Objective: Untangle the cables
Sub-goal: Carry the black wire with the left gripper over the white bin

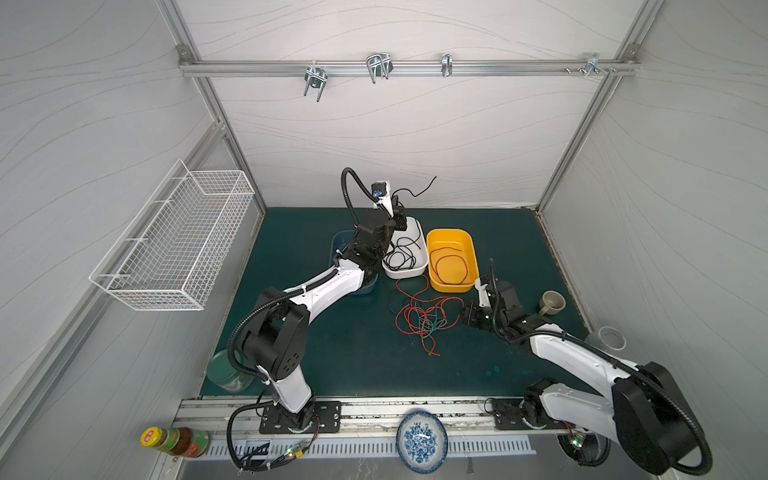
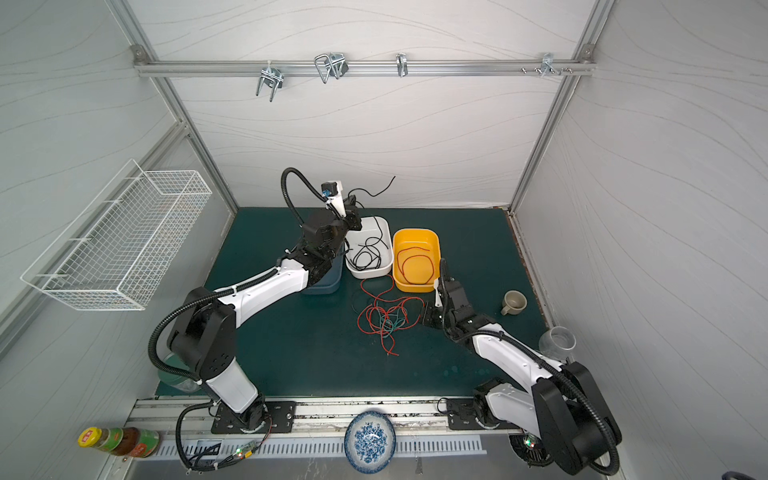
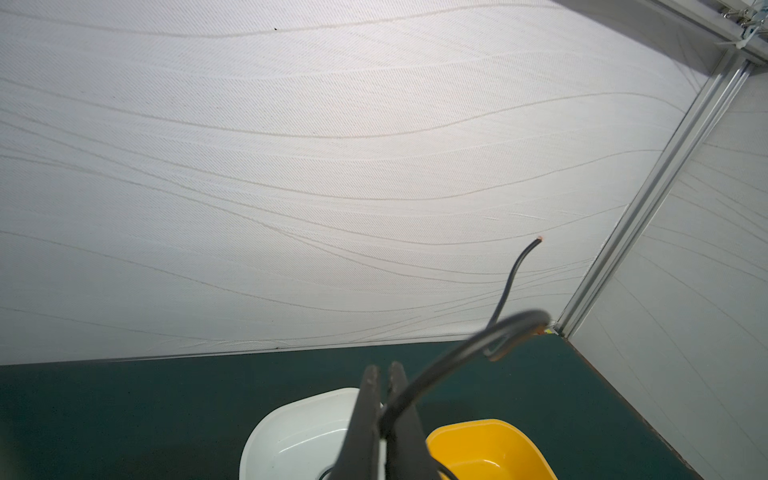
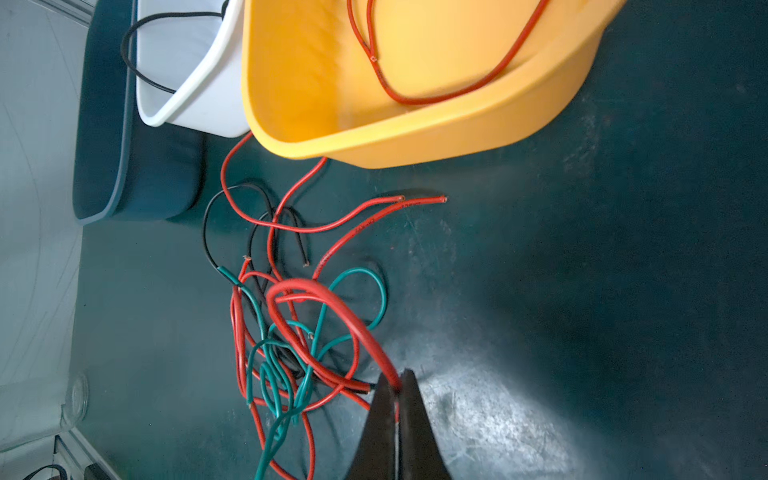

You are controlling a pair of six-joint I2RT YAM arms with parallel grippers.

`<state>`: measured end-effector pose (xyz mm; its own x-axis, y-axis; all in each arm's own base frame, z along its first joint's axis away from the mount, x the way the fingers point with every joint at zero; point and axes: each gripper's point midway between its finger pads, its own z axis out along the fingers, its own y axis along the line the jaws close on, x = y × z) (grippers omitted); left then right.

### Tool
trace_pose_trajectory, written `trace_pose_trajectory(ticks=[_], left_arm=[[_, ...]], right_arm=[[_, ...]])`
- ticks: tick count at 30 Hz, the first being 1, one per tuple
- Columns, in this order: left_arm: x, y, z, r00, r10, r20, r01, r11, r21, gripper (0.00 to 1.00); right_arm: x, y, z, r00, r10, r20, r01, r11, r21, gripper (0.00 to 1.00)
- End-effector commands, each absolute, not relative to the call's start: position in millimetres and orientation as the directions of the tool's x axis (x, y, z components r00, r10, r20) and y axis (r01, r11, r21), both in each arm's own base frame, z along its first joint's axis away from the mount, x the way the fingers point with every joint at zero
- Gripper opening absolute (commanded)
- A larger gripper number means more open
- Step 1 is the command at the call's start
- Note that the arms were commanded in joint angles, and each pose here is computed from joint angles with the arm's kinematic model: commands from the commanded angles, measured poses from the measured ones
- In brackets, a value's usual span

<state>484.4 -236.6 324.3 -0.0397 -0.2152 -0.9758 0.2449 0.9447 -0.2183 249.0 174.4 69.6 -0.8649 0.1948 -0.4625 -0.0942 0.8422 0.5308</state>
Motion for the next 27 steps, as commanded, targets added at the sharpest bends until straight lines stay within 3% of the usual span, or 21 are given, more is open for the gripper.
trace_pose_trajectory(ticks=[1,12,27], left_arm=[[480.8,-231.5,350.6,0.036,-0.282,-0.959,0.257,0.930,-0.264,0.00],[478.1,-224.7,306.3,-0.030,-0.315,-0.949,0.214,0.925,-0.314,0.00],[469.9,-211.1,264.3,-0.086,-0.224,-0.971,0.150,0.960,-0.235,0.00]], right_arm=[[250.4,177.4,70.1,-0.861,0.187,-0.473,-0.109,0.841,0.530,0.00],[249.9,177.8,70.9,-0.861,0.186,-0.474,-0.111,0.840,0.531,0.00],[249.4,180.0,74.6,-0.859,0.188,-0.476,-0.119,0.831,0.543,0.00]])
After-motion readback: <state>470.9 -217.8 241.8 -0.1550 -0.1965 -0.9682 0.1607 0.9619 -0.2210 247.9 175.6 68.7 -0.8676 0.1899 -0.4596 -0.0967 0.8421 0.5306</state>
